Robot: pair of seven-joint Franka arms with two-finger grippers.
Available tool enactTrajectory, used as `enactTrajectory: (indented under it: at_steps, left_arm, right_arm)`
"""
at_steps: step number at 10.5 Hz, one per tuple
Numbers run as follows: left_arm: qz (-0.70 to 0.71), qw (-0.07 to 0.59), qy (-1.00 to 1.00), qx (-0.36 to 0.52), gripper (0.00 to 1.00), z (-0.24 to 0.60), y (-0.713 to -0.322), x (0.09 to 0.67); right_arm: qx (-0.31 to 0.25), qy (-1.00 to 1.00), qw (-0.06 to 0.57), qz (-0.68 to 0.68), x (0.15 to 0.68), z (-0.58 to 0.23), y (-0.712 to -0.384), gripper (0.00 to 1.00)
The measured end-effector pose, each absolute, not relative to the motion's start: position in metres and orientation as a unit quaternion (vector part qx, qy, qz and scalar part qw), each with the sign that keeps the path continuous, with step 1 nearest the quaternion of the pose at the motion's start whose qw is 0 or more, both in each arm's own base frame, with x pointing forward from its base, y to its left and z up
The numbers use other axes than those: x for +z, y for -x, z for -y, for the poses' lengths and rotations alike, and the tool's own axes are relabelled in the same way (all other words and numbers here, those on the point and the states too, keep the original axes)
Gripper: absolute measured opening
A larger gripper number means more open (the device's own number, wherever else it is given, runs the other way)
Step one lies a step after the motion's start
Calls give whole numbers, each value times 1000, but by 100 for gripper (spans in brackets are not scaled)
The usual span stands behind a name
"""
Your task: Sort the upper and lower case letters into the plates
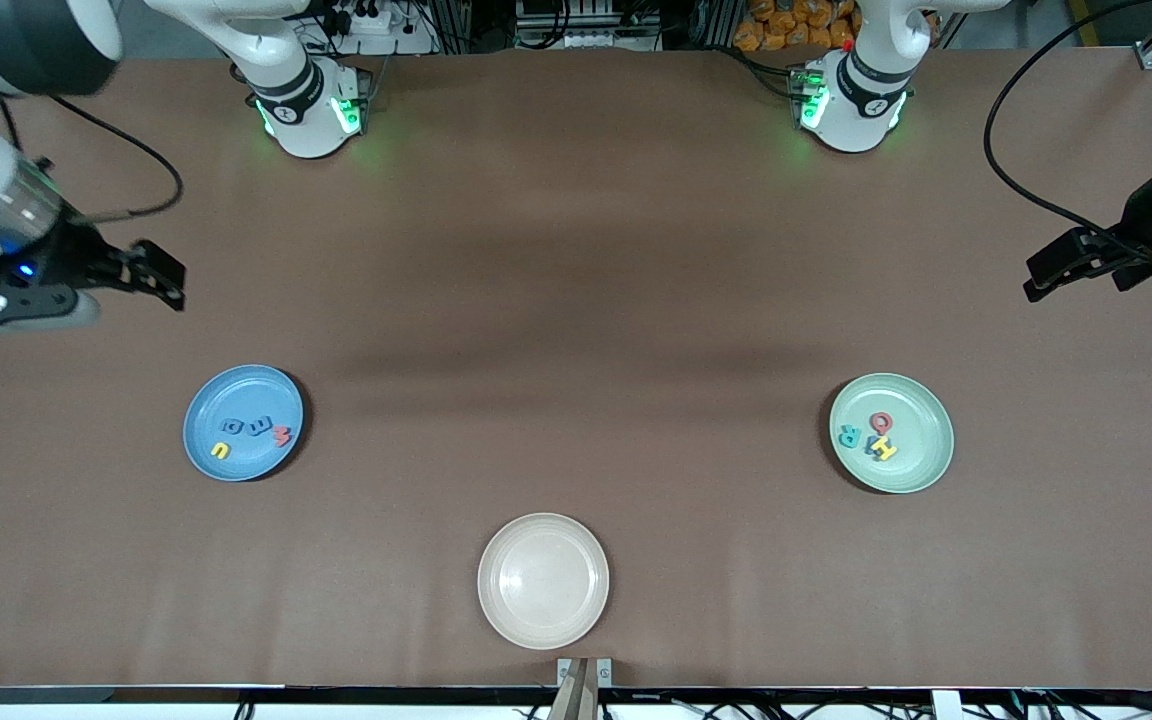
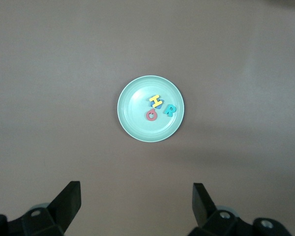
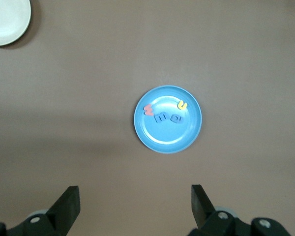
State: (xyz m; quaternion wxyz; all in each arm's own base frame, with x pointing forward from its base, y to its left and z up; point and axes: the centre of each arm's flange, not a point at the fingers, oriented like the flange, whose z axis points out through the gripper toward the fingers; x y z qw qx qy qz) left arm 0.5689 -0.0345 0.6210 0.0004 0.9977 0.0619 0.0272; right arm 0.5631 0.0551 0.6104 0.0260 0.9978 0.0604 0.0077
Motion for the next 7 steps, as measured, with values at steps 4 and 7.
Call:
enactTrajectory:
  at_steps: [4, 7]
  left_arm:
    - [-62, 0, -998, 27, 100, 34, -569, 621]
    - [-61, 1, -998, 26, 100, 35, -569, 621]
  right_arm:
    - [-3, -997, 1, -74, 648, -31, -554, 100]
    - [24, -998, -1, -60, 655, -23, -559, 100]
